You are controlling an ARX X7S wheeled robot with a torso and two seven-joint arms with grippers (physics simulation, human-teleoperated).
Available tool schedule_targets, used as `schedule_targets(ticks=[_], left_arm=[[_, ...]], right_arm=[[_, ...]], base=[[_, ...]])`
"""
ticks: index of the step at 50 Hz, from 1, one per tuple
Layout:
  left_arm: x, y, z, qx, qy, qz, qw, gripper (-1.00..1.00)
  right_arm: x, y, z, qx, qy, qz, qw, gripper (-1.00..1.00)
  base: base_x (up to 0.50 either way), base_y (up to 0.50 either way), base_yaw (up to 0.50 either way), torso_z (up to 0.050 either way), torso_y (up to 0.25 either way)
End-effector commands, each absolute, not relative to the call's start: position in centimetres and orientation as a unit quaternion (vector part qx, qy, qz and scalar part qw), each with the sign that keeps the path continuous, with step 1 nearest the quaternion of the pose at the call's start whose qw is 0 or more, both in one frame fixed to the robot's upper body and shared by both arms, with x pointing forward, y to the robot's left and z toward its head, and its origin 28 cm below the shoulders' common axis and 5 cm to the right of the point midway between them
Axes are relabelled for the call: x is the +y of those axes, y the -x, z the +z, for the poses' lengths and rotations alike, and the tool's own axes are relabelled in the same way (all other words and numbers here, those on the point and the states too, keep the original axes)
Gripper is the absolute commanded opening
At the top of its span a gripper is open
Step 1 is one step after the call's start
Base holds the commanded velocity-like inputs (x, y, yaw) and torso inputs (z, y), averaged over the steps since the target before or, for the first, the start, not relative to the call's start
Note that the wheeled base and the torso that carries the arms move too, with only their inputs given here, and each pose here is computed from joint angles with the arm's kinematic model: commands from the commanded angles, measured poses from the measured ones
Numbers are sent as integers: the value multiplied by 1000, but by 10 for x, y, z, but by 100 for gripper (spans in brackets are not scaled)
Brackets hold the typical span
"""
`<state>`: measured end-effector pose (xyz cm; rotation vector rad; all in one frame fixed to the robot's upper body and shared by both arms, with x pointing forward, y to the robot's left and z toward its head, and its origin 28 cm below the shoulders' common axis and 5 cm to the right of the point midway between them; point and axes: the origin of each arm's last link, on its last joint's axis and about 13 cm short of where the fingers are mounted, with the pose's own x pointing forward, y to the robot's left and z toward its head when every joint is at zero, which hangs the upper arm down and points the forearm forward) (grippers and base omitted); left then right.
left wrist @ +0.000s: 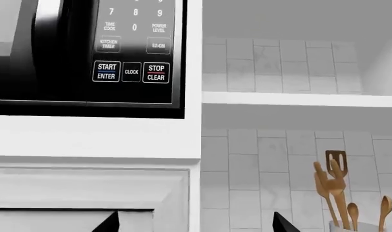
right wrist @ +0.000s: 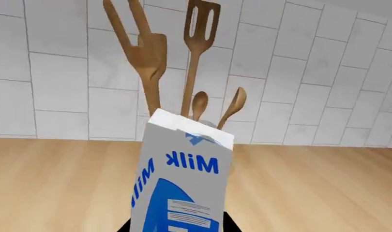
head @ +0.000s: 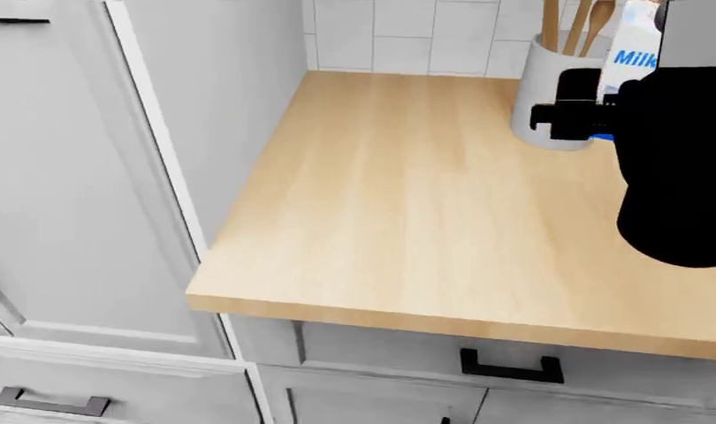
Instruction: Move the drinks to the dining counter.
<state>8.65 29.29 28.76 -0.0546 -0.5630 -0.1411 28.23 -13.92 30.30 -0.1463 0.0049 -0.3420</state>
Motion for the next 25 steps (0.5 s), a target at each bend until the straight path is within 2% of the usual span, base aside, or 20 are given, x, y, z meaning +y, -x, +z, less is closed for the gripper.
schedule_targets(ticks=[1, 9, 25], left_arm=[[292, -87, 286, -277, 30, -72, 958, 100], [291, -87, 286, -277, 29, -75, 957, 100], [292, -88, 285, -277, 29, -74, 958, 100]], right_arm=[[-125, -270, 317, -47, 89, -116, 988, -100], [-125, -267, 316, -53, 115, -117, 985, -100], [-124, -268, 314, -53, 116, -115, 985, -100]], base=[[-475, 242, 0, 0, 0], [-449, 312, 0, 0, 0], [-162, 485, 0, 0, 0]])
